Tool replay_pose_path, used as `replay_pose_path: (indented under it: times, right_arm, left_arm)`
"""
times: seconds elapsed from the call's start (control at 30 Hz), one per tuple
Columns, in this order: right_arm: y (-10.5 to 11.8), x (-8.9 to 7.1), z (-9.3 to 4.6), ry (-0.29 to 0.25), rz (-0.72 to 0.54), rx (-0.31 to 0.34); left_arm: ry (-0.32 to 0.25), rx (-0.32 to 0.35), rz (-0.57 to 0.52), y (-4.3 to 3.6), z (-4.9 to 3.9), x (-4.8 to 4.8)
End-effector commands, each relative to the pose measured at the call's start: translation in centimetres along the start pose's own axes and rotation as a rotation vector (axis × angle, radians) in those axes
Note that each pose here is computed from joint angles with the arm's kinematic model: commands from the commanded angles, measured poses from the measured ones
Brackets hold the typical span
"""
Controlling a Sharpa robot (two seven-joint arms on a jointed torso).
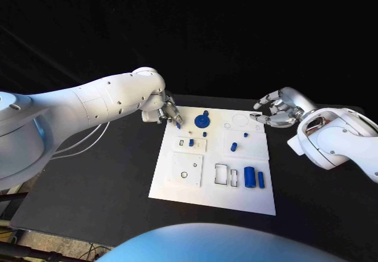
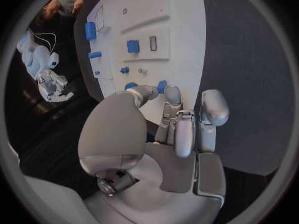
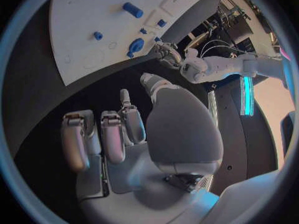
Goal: Assemble the parts on the task board
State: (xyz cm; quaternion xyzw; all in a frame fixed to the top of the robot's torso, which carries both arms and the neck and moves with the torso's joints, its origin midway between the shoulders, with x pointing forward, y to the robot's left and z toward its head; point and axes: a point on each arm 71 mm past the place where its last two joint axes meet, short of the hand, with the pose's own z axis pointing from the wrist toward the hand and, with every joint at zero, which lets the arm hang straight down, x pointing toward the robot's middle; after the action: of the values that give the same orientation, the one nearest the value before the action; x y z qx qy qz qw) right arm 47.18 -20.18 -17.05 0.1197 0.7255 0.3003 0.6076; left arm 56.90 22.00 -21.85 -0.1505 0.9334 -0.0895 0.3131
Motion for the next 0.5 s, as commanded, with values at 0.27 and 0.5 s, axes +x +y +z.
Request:
replay_pose_path:
  times: [0.27, 0.5]
  right_arm:
    - [-0.1, -0.1, -0.1, -0.004, -0.004, -0.001]
    - [-0.2, -0.2, -0.2, -0.007, -0.003, 0.002]
  left_arm:
    - [-0.072, 0.084, -0.083, -0.20, -1.00, 0.39]
    - [-0.099, 0.124, -0.091, 0.32, -2.17, 1.05]
